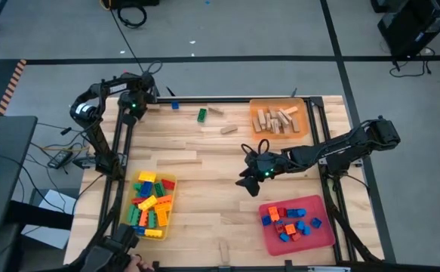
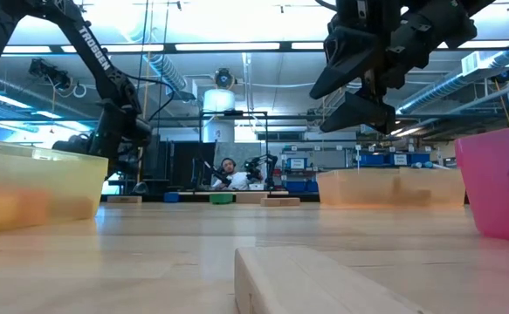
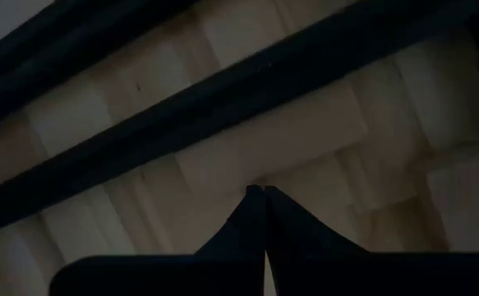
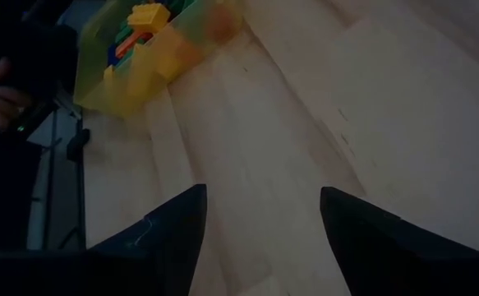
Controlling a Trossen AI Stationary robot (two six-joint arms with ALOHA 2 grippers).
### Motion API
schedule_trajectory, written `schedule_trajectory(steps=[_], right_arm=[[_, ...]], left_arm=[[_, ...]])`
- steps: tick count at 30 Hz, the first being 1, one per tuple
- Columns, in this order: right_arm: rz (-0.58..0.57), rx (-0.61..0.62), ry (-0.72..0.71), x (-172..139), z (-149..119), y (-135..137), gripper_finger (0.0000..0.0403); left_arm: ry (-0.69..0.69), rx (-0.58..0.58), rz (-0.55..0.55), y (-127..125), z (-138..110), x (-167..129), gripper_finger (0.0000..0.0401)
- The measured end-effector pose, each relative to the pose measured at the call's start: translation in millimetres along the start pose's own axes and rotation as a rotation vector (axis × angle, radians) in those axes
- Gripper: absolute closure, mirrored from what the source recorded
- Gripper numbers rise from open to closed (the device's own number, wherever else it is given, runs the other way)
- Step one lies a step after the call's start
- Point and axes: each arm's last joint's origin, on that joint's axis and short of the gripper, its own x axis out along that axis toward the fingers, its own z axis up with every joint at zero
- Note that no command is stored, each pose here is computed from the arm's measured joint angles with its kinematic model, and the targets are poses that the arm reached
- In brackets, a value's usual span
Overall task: Sort blocks by size
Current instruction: Put the brown block into the orange bin
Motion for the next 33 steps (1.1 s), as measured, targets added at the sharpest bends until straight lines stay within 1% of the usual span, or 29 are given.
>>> schedule_trajectory(steps=[3, 5, 7, 11, 14, 17, 19, 21, 23, 26, 28, 30, 33], right_arm=[[0.005, 0.000, 0.005, 0.0, -0.2, 0.1, 0.0151], [0.005, 0.000, 0.005, 0.0, -0.2, 0.1, 0.0150], [0.004, -0.001, 0.004, 0.0, 0.0, 0.0, 0.0148], [-0.017, -0.012, -0.017, 0.0, 2.1, -2.1, 0.0147], [-0.019, -0.016, -0.021, 0.0, 2.4, -2.2, 0.0149], [-0.019, -0.019, -0.020, 0.0, 2.2, -2.0, 0.0150], [-0.018, -0.024, -0.020, 0.0, 2.0, -1.7, 0.0149], [-0.016, -0.026, -0.018, 0.0, 1.4, -1.2, 0.0147], [-0.014, -0.029, -0.017, 0.0, 0.4, 0.0, 0.0147], [-0.006, -0.036, -0.011, -0.1, -2.1, 2.6, 0.0148], [-0.001, -0.041, -0.007, -0.1, -3.7, 4.2, 0.0149], [0.002, -0.045, -0.002, -0.2, -5.1, 5.4, 0.0149], [-0.001, -0.046, -0.004, -0.2, -5.4, 5.6, 0.0146]], left_arm=[[0.007, 0.060, 0.005, 0.5, -3.7, -0.7, 0.0394], [0.009, 0.128, 0.011, 1.2, -8.5, -1.2, 0.0394], [0.031, 0.221, 0.013, 1.9, -14.9, -2.2, 0.0394], [0.107, 0.443, -0.012, 1.8, -28.6, -4.7, 0.0394], [0.100, 0.533, -0.024, 5.0, -44.7, -11.4, 0.0394], [0.061, 0.618, -0.081, 8.5, -68.5, -22.9, 0.0394], [0.018, 0.696, -0.150, 10.3, -87.4, -31.2, 0.0394], [-0.007, 0.799, -0.253, 10.9, -108.5, -39.9, 0.0394], [-0.030, 0.935, -0.377, 12.1, -130.8, -50.0, 0.0393], [-0.090, 1.192, -0.563, 13.5, -161.2, -62.7, 0.0393], [-0.135, 1.334, -0.649, 13.3, -172.6, -69.1, 0.0393], [-0.169, 1.437, -0.710, 12.0, -179.6, -78.5, 0.0393], [-0.209, 1.594, -0.760, 10.4, -183.5, -96.0, 0.0393]])
